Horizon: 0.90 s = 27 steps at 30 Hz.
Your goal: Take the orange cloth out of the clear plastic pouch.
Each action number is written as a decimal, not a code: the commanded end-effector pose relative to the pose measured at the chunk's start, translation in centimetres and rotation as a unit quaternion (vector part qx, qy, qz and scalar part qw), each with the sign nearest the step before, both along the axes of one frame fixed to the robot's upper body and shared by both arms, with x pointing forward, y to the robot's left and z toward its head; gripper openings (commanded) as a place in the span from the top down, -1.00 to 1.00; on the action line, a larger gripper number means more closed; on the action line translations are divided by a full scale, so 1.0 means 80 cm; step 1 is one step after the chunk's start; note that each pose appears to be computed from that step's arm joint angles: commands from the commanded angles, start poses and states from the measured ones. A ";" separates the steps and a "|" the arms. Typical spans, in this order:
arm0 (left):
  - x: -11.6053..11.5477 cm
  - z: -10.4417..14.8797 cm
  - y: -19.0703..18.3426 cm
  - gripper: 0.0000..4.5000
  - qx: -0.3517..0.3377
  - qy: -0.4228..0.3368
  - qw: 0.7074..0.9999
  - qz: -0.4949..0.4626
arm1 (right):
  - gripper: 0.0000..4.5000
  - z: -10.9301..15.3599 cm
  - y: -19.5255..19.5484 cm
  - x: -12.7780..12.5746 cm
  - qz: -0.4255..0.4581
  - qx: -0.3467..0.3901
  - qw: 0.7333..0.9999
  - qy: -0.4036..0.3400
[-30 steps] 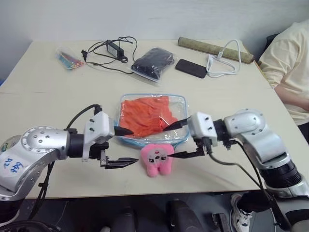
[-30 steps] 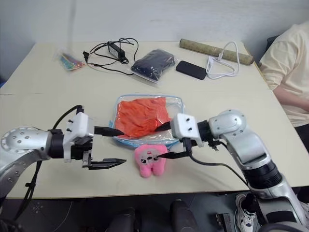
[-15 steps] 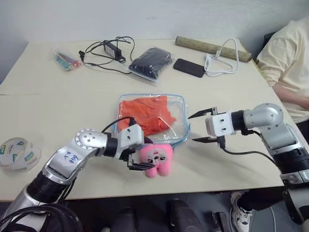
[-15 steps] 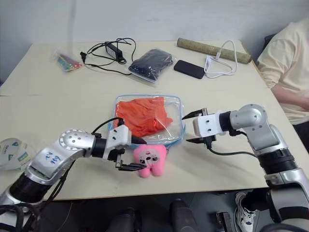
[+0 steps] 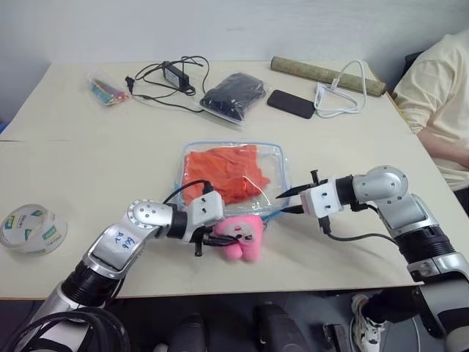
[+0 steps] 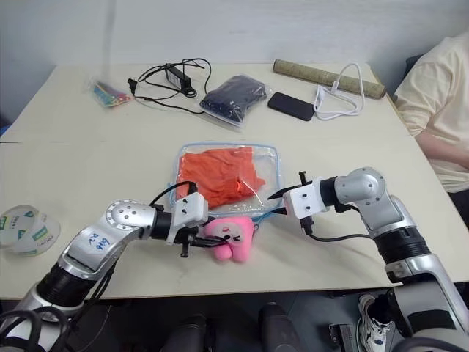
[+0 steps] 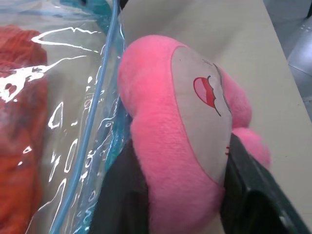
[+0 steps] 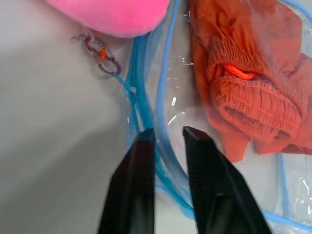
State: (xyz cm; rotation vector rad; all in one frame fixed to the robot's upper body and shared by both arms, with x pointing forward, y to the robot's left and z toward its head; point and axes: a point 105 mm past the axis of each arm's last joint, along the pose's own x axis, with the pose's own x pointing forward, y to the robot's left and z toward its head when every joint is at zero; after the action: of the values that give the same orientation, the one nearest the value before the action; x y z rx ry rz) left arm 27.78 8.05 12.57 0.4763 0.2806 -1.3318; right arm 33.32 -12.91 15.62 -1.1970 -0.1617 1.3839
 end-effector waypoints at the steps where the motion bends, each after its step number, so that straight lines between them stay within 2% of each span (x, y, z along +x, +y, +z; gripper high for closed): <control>1: -0.005 0.011 0.004 0.80 -0.016 -0.015 1.000 0.009 | 1.00 0.011 -0.002 0.001 0.013 -0.004 1.000 -0.020; 4: -0.013 0.009 0.019 0.93 -0.019 -0.011 0.999 0.042 | 1.00 0.012 -0.005 0.005 0.016 -0.010 0.999 -0.029; 13: -0.048 0.021 0.078 0.93 -0.050 0.006 0.985 0.164 | 1.00 0.007 -0.017 0.013 0.021 -0.036 0.998 -0.045; 16: -0.058 0.021 0.126 0.93 -0.041 0.003 0.969 0.243 | 1.00 0.007 -0.019 0.014 0.025 -0.034 0.998 -0.044; 20: -0.067 0.026 0.207 0.93 -0.026 -0.007 0.934 0.356 | 1.00 0.012 -0.016 0.016 0.030 -0.023 0.998 -0.042; 24: -0.063 0.039 0.245 0.93 -0.036 -0.031 0.912 0.407 | 1.00 0.011 -0.014 0.015 0.036 -0.020 0.999 -0.035; 27: -0.056 0.044 0.256 0.93 -0.047 -0.043 0.904 0.423 | 1.00 0.008 -0.011 0.014 0.040 -0.019 0.999 -0.028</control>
State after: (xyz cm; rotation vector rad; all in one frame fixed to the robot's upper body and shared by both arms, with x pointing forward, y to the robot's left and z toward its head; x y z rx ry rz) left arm 23.21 27.55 15.15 0.2489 0.3305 -0.5128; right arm 34.39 -13.74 15.45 -1.2710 -0.1969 1.4400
